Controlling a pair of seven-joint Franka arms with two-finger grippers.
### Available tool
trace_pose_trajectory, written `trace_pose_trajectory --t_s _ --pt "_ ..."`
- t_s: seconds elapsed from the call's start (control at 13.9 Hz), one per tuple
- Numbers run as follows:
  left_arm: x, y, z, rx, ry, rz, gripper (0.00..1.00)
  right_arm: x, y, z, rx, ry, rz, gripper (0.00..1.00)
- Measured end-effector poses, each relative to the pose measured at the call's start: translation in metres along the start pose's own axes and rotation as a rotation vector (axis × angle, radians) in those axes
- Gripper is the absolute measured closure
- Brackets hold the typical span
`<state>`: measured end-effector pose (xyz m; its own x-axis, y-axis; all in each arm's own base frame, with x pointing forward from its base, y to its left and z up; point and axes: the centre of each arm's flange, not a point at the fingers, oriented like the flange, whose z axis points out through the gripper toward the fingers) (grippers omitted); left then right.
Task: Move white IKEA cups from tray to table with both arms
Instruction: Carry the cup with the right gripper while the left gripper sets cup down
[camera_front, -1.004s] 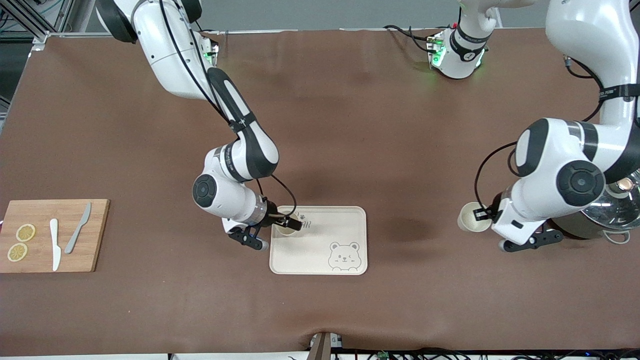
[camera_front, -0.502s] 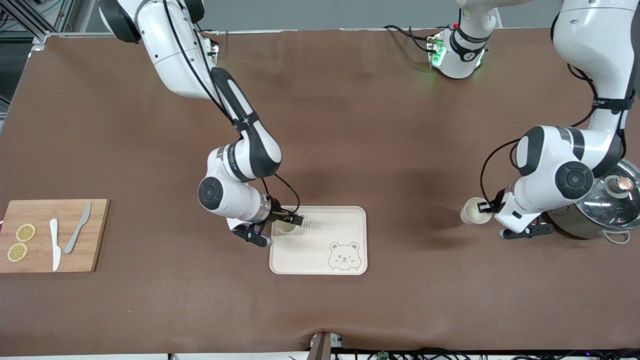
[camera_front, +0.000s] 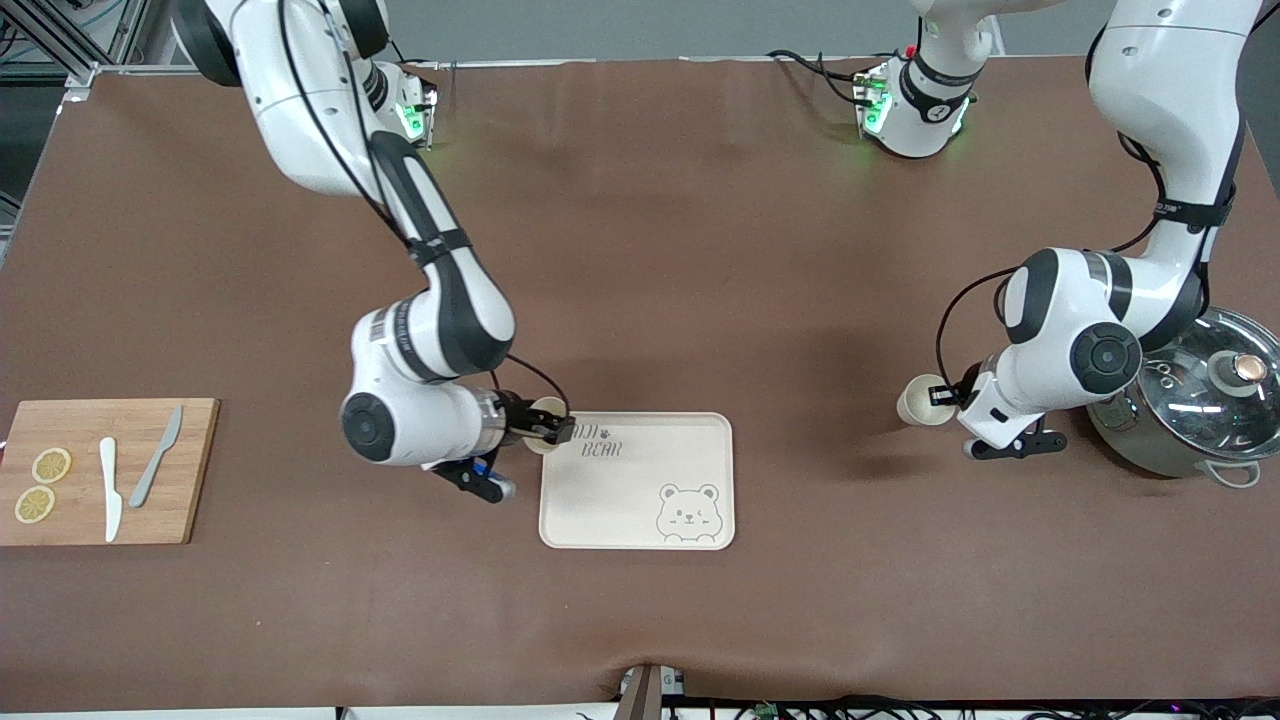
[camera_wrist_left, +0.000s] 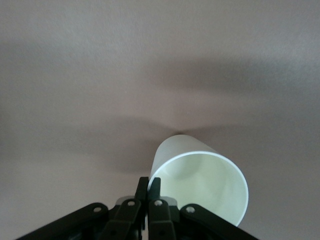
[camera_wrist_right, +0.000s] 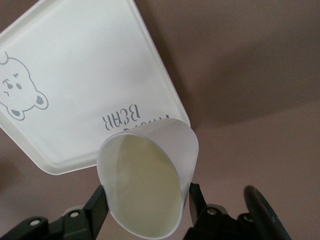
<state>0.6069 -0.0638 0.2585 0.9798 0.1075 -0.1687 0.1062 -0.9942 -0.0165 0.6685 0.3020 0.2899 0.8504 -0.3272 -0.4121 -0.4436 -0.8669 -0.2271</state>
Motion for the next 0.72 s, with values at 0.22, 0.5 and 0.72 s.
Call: trace_pose_trajectory --t_s 0.22,0.5,0.72 --pt "-0.001 -0.009 0.007 -0.002 -0.016 -0.016 0.97 0.024 0.041 -0.039 -0.076 0.032 -0.057 0.34" --pt "0.001 -0.014 0.007 -0.005 -0.011 -0.024 0.97 0.042 0.115 -0.066 -0.237 0.049 -0.189 0.34" --pt "0.004 -0.013 0.002 -0.009 0.005 -0.024 0.97 0.044 0.178 -0.082 -0.285 0.007 -0.249 0.34"
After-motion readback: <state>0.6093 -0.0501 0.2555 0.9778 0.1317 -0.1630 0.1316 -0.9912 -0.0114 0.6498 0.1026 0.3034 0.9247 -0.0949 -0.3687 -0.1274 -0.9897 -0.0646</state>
